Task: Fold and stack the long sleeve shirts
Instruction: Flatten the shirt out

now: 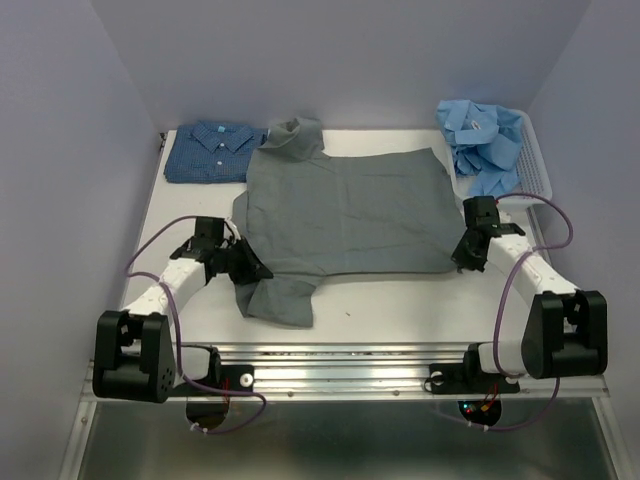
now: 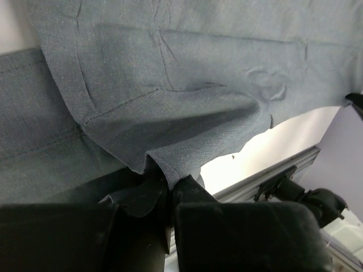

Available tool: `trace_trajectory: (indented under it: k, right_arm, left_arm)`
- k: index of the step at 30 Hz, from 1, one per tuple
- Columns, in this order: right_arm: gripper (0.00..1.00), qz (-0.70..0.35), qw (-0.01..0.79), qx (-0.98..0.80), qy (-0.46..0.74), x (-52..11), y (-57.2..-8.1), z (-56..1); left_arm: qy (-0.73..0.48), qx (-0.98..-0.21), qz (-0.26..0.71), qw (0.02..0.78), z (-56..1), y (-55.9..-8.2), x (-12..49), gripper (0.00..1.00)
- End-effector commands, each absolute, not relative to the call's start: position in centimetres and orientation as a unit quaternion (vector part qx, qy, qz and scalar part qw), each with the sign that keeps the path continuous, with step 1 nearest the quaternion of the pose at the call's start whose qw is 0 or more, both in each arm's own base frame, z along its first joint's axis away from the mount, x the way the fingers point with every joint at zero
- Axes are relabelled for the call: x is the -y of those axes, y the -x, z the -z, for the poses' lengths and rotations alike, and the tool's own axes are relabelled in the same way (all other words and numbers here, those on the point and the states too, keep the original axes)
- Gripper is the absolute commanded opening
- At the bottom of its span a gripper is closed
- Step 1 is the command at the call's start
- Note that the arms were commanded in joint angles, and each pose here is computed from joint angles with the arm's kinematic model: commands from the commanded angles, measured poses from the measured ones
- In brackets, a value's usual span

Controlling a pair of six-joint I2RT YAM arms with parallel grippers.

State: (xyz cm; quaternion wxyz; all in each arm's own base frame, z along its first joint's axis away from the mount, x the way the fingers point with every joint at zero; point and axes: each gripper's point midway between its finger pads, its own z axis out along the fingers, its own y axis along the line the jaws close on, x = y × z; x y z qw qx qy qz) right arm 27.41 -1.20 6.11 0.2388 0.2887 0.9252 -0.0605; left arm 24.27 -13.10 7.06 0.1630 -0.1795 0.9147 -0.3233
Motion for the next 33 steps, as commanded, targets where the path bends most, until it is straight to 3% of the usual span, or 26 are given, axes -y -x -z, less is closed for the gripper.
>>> trace_trajectory:
  k: [1, 3, 5, 6, 7, 8, 10, 11, 12, 13, 19, 25, 28, 29, 31, 33]
  right_arm:
    - [0.01, 0.099, 0.223, -0.917, -0.317, 2.9, -26.1, -6.0]
    - [0.01, 0.094, 0.21, -0.921, -0.315, 2.6, -25.7, -5.5]
    - [0.14, 0.088, 0.212, -0.925, -0.304, 2.4, -25.9, -5.5]
    - [0.28, 0.085, 0.218, -0.925, -0.299, 2.4, -26.2, -5.7]
    - [0.38, 0.083, 0.226, -0.927, -0.288, 2.4, -26.5, -6.1]
    - [0.41, 0.074, 0.243, -0.925, -0.281, 2.3, -27.2, -6.8]
    - [0.58, 0.049, 0.275, -0.926, -0.252, 1.7, -28.7, -8.6]
    - [0.68, 0.034, 0.291, -0.925, -0.241, 1.3, -29.2, -9.5]
    - [0.89, 0.02, 0.317, -0.922, -0.221, 1.0, -29.7, -10.9]
    - [1.0, 0.004, 0.332, -0.92, -0.208, 0.5, -30.2, -11.8]
    - [1.0, -0.096, 0.418, -0.895, -0.121, -4.8, -33.4, -15.8]
    - [1.0, -0.149, 0.467, -0.872, 0.015, -11.8, -36.4, -17.8]
    - [1.0, -0.179, 0.472, -0.845, 0.176, -19.1, -35.0, -18.2]
    - [1.0, -0.185, 0.459, -0.816, 0.299, -23.4, -32.5, -17.4]
    - [1.0, -0.195, 0.443, -0.779, 0.398, -27.1, -30.2, -17.0]
    - [1.0, -0.258, 0.374, -0.749, 0.483, -32.0, -25.4, -14.9]
  left_arm:
    - [0.165, -0.932, 0.301, 0.117, -6.7, -22.1, 13.5, 0.15]
    - [0.165, -0.94, 0.281, 0.101, -6.0, -21.5, 13.1, 0.16]
    - [0.163, -0.946, 0.266, 0.083, -5.8, -20.6, 12.8, 0.19]
    - [0.171, -0.954, 0.234, 0.08, -5.5, -20.3, 11.8, 0.25]
    - [0.17, -0.956, 0.218, 0.102, -6.4, -21.2, 11.2, 0.34]
    - [0.17, -0.959, 0.195, 0.119, -6.8, -21.8, 10.4, 0.6]
    - [0.165, -0.954, 0.2, 0.149, -8.9, -22.8, 10.4, 0.91]
    - [0.167, -0.951, 0.204, 0.159, -9.7, -23.1, 10.4, 0.99]
    - [0.171, -0.947, 0.204, 0.177, -10.7, -23.6, 10.3, 0.99]
    - [0.182, -0.946, 0.195, 0.185, -11.1, -23.7, 9.9, 0.99]
    - [0.279, -0.939, 0.068, 0.188, -10.1, -22.0, 5.2, 0.99]
    - [0.244, -0.933, 0.192, 0.181, -10.0, -19.8, 10.7, 0.99]
    - [0.267, -0.934, 0.176, 0.162, -9.0, -18.4, 10.5, 0.99]
    - [0.285, -0.931, 0.157, 0.167, -8.9, -18.7, 9.8, 0.99]
    - [0.311, -0.925, 0.134, 0.174, -9.7, -19.1, 9.0, 0.99]
    - [0.343, -0.912, 0.115, 0.192, -10.4, -20.0, 8.2, 0.99]
